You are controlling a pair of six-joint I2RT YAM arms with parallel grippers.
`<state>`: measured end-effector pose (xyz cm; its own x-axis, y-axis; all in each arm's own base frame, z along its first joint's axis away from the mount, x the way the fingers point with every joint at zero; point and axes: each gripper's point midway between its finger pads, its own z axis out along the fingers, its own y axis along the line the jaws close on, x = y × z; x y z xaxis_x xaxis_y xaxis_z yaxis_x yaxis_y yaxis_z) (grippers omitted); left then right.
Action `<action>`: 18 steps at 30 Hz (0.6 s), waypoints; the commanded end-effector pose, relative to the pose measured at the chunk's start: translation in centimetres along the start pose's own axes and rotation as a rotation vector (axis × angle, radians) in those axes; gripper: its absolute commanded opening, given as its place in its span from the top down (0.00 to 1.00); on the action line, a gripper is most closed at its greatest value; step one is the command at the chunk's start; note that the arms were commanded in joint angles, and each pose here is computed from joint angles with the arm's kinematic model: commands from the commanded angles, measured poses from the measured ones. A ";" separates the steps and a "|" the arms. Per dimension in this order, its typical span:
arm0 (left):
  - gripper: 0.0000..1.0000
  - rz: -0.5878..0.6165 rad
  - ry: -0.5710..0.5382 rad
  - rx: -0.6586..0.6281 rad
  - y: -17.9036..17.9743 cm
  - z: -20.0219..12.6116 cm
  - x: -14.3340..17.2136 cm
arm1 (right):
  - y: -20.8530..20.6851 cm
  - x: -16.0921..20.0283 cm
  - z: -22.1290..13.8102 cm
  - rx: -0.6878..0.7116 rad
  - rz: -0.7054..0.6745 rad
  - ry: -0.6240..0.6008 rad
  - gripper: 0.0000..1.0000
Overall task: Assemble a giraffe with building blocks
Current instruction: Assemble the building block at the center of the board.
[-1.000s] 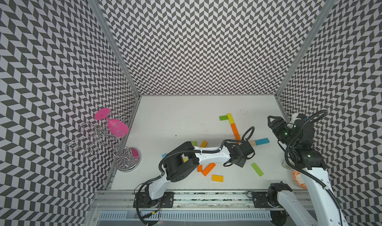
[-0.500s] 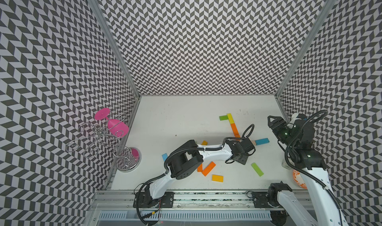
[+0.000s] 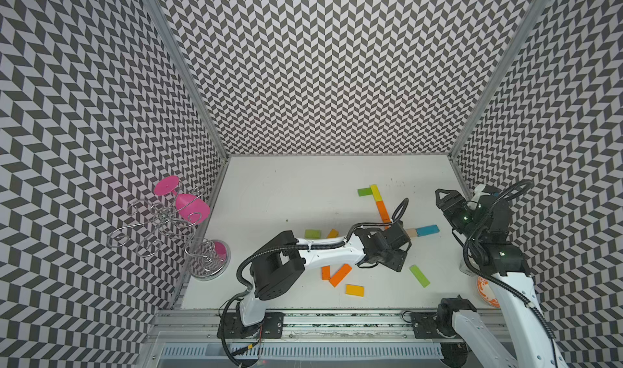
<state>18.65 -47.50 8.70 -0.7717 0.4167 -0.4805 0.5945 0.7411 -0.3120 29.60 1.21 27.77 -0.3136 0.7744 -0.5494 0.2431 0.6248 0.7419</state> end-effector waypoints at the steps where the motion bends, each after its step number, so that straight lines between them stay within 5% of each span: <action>1: 0.32 0.007 0.045 -0.017 0.6 1.9 1.7 | 1.1 -0.6 0.0 -0.049 -0.008 -0.025 0.33; 9: 0.32 0.026 0.071 -0.059 1.9 3.0 3.5 | 0.8 -0.3 0.4 -0.049 -0.008 -0.015 0.33; 18: 0.52 0.038 0.085 -0.028 1.4 4.3 4.2 | 0.4 0.1 0.9 -0.044 -0.007 -0.002 0.33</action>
<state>17.42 -46.01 3.16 -0.7743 0.4814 -0.4106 0.6059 0.7512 -0.2619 29.94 1.56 26.75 -0.3368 0.7727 -0.5381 0.2416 0.6232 0.7438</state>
